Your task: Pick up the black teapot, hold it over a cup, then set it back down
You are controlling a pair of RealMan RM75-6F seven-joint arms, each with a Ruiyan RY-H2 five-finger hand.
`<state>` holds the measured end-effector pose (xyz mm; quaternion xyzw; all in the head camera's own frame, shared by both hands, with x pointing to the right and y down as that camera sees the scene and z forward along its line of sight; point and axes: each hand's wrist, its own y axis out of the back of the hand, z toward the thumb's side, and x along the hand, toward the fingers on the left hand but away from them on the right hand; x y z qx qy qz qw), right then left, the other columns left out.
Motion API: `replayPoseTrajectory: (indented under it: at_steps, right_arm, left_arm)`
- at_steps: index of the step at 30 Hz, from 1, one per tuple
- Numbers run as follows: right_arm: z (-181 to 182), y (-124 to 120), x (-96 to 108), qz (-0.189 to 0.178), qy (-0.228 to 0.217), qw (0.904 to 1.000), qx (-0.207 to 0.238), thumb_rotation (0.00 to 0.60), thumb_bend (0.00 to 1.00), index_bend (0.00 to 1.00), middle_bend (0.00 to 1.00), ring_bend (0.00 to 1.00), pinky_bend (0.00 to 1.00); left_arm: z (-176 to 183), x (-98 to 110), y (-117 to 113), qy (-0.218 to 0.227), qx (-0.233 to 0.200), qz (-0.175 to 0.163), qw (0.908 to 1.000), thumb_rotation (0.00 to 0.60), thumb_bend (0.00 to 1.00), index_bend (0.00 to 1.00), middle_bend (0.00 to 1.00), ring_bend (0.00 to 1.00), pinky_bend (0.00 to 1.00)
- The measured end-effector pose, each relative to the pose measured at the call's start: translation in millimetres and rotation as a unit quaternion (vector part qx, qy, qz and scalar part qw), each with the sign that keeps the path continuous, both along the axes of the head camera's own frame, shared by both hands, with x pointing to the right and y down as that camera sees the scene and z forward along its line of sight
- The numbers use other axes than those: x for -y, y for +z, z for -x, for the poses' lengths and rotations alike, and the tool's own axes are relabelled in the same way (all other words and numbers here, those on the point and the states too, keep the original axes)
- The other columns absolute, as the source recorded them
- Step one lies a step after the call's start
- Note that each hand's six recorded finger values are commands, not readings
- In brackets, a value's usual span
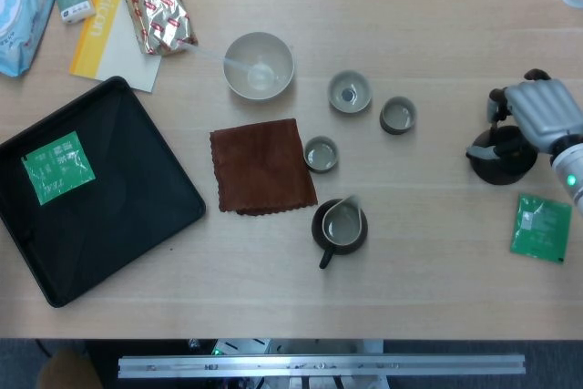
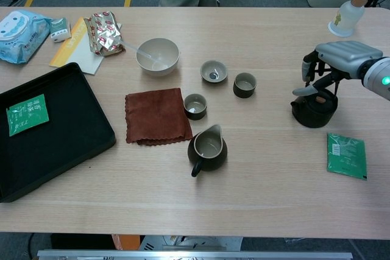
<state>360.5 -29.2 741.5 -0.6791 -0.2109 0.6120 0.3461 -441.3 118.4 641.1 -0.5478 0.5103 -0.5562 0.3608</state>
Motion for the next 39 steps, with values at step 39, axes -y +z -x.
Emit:
replayPoseTrajectory:
  at_steps: [39]
  right_arm:
    - [-15.0,-3.1,-15.6,0.039,0.021,0.999,-0.002,0.365,0.04,0.73,0.69,0.65,0.15]
  left_arm:
    - [1.5,0.0,2.2,-0.004,-0.001,0.001,1.0,0.6,0.39,0.14,0.2,0.14,0.15]
